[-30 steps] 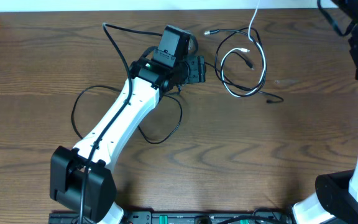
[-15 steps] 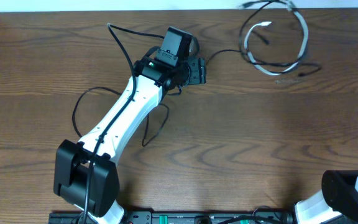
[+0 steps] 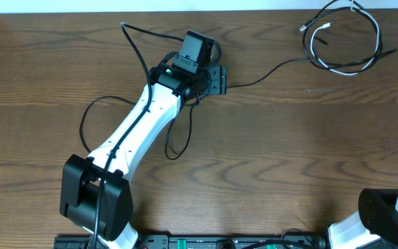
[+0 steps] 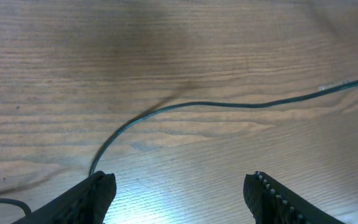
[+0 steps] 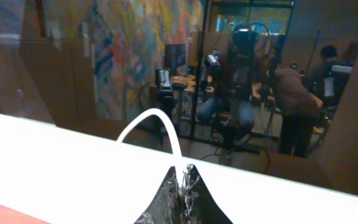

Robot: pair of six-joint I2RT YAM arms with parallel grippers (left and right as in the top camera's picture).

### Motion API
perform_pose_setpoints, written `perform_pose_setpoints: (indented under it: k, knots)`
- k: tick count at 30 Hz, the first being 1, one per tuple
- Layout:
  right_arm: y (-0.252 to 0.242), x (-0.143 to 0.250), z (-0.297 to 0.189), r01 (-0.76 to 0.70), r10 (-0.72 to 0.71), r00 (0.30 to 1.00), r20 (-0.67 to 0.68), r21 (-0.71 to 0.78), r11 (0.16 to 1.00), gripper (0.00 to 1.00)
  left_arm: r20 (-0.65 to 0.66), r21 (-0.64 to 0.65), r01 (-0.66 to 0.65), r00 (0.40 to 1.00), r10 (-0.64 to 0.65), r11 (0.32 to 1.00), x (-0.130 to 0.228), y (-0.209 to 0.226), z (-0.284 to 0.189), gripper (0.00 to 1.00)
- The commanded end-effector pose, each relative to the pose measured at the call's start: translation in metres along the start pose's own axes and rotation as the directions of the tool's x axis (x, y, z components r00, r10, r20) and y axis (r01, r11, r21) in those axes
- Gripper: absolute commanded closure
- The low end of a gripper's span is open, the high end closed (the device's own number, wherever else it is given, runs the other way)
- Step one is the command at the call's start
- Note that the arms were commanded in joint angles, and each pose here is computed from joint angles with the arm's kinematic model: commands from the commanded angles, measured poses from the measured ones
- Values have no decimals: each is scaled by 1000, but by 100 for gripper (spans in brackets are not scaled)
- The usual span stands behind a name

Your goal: Untangle cables

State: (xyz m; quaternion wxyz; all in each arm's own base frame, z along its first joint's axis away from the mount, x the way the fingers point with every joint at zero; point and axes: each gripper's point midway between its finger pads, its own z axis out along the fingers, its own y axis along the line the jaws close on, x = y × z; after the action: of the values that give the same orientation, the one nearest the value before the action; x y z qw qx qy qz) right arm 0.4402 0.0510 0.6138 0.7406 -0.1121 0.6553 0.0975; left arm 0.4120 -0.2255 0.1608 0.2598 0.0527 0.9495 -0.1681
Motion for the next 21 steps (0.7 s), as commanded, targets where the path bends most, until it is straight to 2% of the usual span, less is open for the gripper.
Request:
perform_pose_setpoints:
  k: [1,10,17,21]
  knots:
    - [5,0,-1,-13,13,1000,-1,-40,999,99,-8,-2,-38,999,38,999,0,2,4,26]
    - [6,6,-1,-22,21,999,-25,-47,999,99,-25,221,-72,997,79,973,-2,-24,-2,19]
    - [7,10,1,-31,29,999,-41,-50,998,99,51,460,-141,990,133,877,-17,-63,-19,16]
    - [10,11,1,-33,30,999,-43,-56,998,99,87,493,-119,992,87,862,-29,-77,-22,14]
